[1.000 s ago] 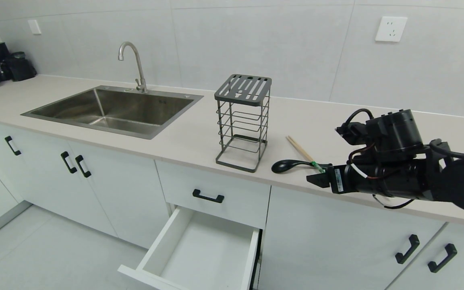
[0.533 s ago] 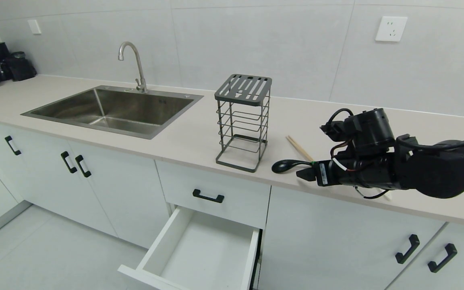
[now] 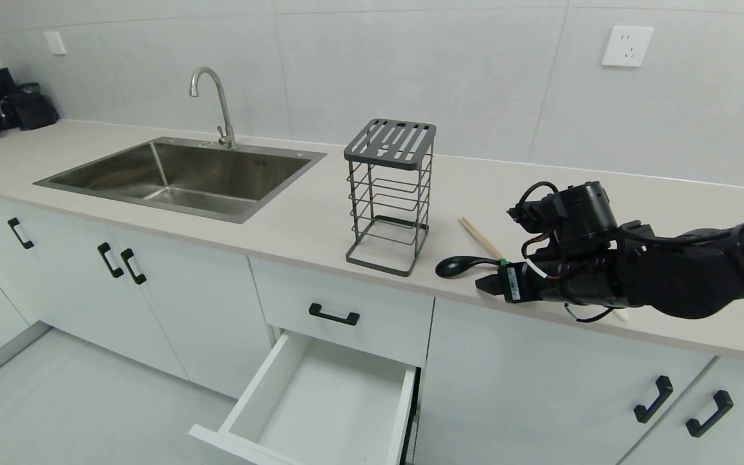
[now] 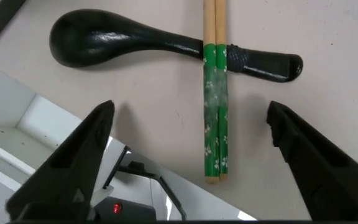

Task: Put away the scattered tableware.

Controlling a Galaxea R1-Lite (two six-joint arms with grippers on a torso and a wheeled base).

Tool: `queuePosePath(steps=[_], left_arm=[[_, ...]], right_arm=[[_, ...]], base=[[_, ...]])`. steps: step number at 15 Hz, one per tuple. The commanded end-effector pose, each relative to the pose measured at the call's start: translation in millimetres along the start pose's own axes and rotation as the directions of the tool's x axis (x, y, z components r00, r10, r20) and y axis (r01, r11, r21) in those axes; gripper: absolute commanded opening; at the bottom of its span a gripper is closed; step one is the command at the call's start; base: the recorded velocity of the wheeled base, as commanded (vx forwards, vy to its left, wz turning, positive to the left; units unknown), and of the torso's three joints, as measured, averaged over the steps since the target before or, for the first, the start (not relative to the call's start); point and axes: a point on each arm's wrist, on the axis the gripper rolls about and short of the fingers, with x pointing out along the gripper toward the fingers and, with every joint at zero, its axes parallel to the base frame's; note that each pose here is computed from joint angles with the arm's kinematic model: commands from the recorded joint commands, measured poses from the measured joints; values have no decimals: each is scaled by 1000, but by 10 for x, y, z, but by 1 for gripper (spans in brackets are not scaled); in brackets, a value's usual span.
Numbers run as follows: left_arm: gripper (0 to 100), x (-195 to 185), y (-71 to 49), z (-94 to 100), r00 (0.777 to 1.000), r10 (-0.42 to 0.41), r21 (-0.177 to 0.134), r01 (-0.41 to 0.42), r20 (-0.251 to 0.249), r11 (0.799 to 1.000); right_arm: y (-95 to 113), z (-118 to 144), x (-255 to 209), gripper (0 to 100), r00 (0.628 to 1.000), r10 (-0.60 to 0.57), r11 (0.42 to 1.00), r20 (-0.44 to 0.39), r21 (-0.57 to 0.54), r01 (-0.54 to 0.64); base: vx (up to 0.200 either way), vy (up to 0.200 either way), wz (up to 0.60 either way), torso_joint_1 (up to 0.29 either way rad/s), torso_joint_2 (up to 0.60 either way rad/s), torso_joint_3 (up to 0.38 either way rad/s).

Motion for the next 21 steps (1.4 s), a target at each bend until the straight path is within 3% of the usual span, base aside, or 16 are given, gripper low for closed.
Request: queuePosePath(steps=[1,7,11,15,16,18,20,21], left_arm=[[100,1,0,1,1000,0,0,0,-1,1000],[100,1,0,1,1000,0,0,0,-1,1000],[100,1,0,1,1000,0,0,0,-1,1000],[100,1,0,1,1000,0,0,0,-1,1000],[100,1,0,1,1000,0,0,0,-1,1000],[100,1,0,1,1000,0,0,0,-1,1000],[100,1,0,1,1000,0,0,0,-1,1000],[100,1,0,1,1000,0,0,0,-1,1000]], right_arm=[[-1,0,-12,0,1000,0,1000,1,0,0],[-87,9,-10,0,1000,-26,999,1,30,26],[-171,88,-133,0,996,-69,996,49,61,66],[-257,273,-550,0,980,-62,994,187,102,44],[-266,307,-754,0,959,-49,993,280,114,18],[-266,311,-918,0,931,-32,993,363,114,-10],[-259,352,-1124,0,883,16,993,469,98,-70],[-199,365,-1271,0,839,82,988,537,64,-138]], base=[[0,0,0,0,0,0],[0,0,0,0,0,0],[0,0,0,0,0,0],[0,0,0,0,0,0],[0,0,0,0,0,0],[0,0,0,0,0,0],[0,0,0,0,0,0],[0,0,0,0,0,0]])
